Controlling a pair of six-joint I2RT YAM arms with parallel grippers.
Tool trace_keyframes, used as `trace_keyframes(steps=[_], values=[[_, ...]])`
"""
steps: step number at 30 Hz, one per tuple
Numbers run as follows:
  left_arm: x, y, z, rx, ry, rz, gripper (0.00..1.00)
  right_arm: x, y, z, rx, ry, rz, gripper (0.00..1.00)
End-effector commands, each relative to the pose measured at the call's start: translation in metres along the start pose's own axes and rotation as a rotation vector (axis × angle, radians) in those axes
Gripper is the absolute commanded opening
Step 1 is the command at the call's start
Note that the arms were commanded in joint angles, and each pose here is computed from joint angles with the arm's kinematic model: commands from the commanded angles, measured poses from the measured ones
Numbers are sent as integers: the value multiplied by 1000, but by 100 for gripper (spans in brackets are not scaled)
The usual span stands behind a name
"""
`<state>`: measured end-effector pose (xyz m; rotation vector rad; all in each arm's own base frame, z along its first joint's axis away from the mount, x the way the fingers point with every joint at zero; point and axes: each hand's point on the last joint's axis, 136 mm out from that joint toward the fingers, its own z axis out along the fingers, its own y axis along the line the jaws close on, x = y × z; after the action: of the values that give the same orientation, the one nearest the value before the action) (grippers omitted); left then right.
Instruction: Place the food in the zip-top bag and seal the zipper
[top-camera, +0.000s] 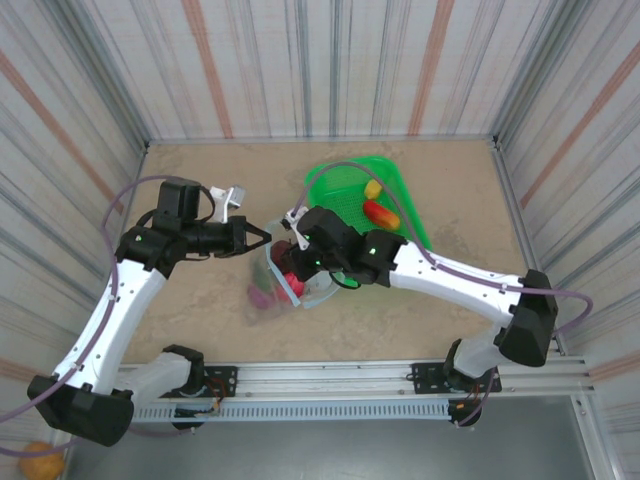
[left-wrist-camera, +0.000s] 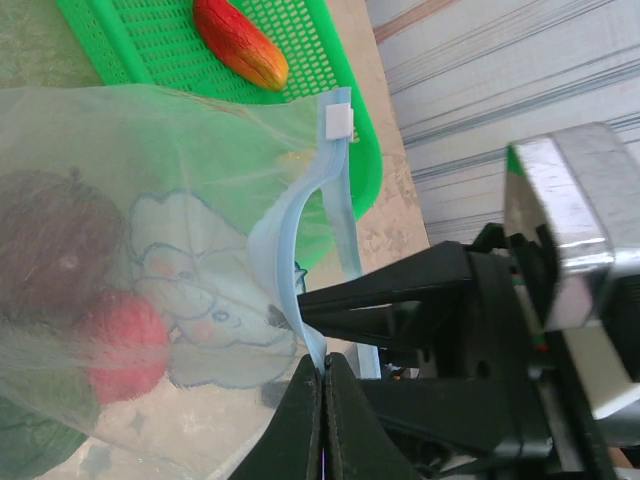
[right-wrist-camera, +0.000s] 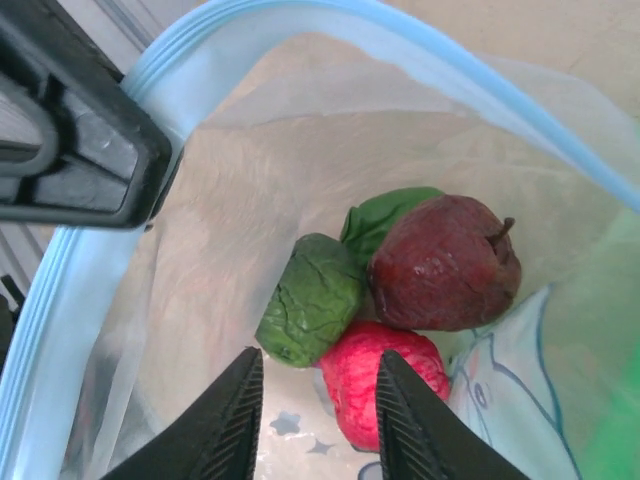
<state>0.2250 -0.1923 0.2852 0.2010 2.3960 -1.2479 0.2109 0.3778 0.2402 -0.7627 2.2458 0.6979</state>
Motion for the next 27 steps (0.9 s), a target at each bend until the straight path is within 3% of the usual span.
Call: trace_keyframes(steps=[1,7,13,15,19,27], values=[[-6,-13,-8,23,-22,53,0,4,-13,-19,41,-2,-16,29],[-4,-3,-5,-10,-19,52,0,-5,-34,-49,72,-62,-1,30],[-3,1,-2,-14,-15,47,0,-6,-105,-68,175,-90,188,36],[-4,-2,-2,-6,-16,47,0,-3,-135,-71,229,-82,255,43],[-6,-7,1,7,-9,52,0,4,-190,-64,339,-15,371,57],[-7,-9,4,15,4,53,0,12,-269,-21,566,126,457,64]])
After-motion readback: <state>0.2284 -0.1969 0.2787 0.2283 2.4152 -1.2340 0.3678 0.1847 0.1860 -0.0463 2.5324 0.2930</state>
